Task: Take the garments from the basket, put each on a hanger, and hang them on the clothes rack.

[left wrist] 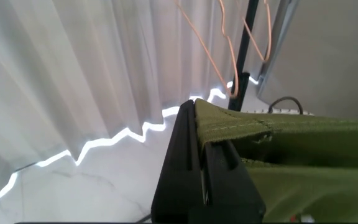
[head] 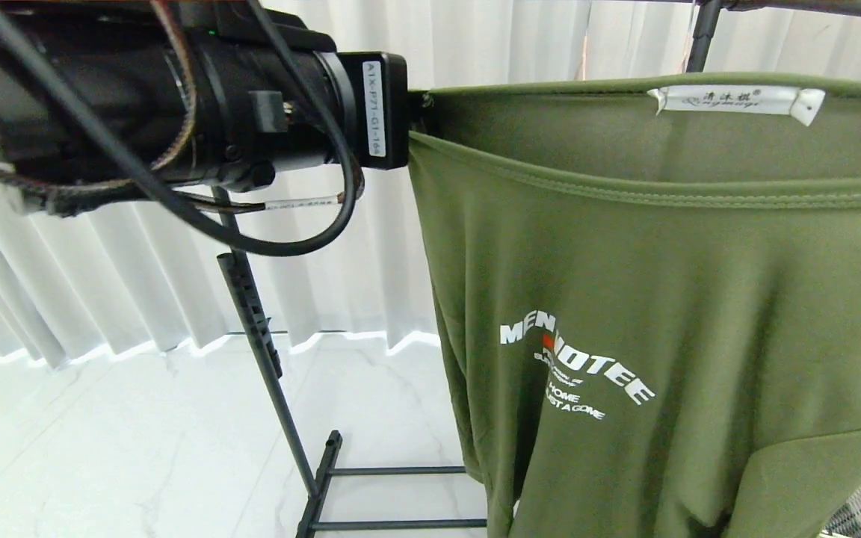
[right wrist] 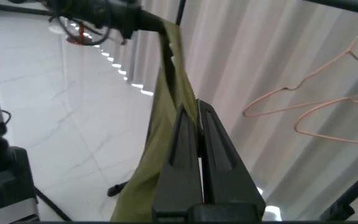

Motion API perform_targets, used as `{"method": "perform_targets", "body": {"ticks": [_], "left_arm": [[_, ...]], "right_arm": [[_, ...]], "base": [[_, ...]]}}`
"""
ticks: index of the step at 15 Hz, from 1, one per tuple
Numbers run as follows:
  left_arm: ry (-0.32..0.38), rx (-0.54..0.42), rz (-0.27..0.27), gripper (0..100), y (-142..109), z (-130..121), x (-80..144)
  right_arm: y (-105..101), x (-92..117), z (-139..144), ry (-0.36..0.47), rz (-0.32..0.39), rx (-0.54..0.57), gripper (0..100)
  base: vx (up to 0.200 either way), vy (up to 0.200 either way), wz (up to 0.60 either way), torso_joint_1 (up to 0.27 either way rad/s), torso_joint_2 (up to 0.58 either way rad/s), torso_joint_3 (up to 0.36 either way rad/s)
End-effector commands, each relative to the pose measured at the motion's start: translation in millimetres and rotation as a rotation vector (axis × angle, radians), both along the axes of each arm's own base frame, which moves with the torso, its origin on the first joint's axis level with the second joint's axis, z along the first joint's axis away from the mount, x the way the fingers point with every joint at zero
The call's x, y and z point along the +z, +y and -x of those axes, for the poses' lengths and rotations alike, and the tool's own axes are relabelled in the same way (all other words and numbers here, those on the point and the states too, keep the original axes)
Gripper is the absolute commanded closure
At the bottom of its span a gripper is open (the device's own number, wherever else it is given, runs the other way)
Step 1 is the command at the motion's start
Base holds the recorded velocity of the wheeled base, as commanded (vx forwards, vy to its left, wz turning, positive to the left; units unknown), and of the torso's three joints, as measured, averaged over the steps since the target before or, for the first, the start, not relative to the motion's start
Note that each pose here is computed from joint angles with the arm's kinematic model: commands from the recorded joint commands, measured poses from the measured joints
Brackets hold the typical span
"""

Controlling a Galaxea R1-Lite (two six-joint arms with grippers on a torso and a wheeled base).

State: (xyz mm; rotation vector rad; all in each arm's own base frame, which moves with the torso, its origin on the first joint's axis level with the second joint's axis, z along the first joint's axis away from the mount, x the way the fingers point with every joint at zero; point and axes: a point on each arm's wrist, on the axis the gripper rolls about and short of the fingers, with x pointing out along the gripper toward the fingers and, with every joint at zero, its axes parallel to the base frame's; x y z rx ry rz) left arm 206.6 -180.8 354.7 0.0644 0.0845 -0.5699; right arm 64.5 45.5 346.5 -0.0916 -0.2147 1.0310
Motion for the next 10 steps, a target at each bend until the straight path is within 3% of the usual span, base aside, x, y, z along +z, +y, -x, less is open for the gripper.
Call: {"method": "perform_targets", "body": {"ticks": [1,6,10], "left_arm": [[-0.012,-0.016,0.022,100,30.2,37.8,1.7],[-0.066,-0.033,0.061,100,90.4,106.8,-5.9],[-0.091,-0.161,0.083,100,97.8,135.0,-9.0]], "right_arm": [[1.5,0.3,-10.4,0.01,0.005,-0.037,100],[29.5,9.0,-90.3,-0.024,-0.016,-0.076,100],[42.7,10.0,-114.8,-0.036,-0.02,-0.054,100]], "base": [[0.0,0.0,0.0,0.0,0.0,0.0],[0.0,0.0,0.0,0.0,0.0,0.0],[0.0,0.0,0.0,0.0,0.0,0.0]]}}
